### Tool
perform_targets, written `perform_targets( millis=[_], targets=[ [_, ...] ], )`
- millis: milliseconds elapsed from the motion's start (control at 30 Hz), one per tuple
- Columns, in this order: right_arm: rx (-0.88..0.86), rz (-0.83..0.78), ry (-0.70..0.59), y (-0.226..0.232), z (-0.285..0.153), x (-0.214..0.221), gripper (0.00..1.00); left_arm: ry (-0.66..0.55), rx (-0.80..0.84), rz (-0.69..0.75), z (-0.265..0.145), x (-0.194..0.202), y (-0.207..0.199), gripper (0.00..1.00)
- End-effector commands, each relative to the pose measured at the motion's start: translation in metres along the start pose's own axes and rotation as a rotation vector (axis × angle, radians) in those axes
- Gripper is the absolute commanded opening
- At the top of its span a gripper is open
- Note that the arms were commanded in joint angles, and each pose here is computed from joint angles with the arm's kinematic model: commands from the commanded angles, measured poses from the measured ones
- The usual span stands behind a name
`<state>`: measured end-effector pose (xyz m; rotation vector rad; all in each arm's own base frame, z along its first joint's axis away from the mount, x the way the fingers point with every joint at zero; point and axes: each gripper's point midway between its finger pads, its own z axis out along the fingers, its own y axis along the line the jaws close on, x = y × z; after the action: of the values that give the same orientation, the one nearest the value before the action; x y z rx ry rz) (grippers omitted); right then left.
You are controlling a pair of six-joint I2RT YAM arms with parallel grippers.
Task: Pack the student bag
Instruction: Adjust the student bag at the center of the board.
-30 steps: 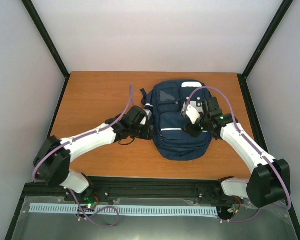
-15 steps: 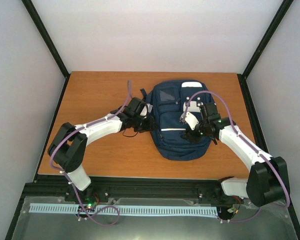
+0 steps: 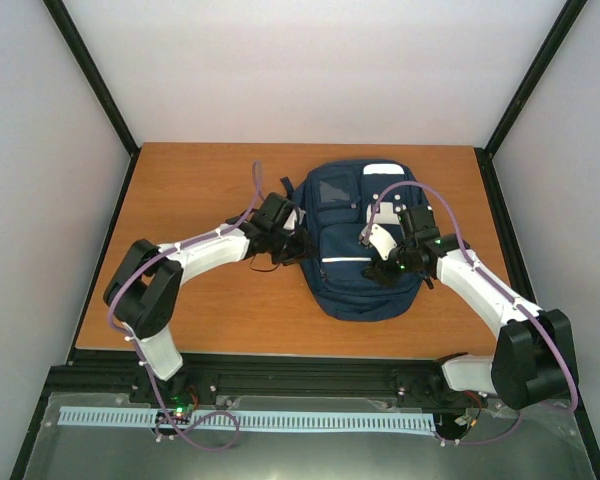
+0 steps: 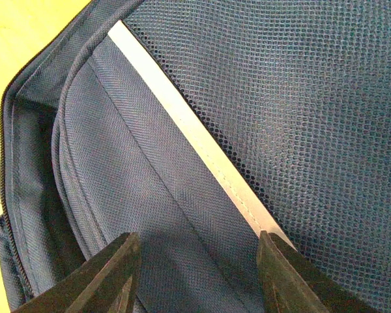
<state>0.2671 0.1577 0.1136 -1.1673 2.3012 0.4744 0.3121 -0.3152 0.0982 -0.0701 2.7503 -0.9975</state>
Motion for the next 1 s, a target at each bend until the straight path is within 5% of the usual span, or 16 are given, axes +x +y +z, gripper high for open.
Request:
perform_targets(
  millis=[0, 967],
  targets=[
    [-0.007, -0.012, 0.002, 0.001, 0.004, 0.001, 0.51, 0.038, 0.018, 0.000, 0.006, 0.001, -0.012, 0.36],
    [-0.013, -0.001, 0.018, 0.000, 0.008, 0.004, 0.50, 0.133, -0.129, 0.055, 0.007, 0.051, 0.003, 0.04]
  ],
)
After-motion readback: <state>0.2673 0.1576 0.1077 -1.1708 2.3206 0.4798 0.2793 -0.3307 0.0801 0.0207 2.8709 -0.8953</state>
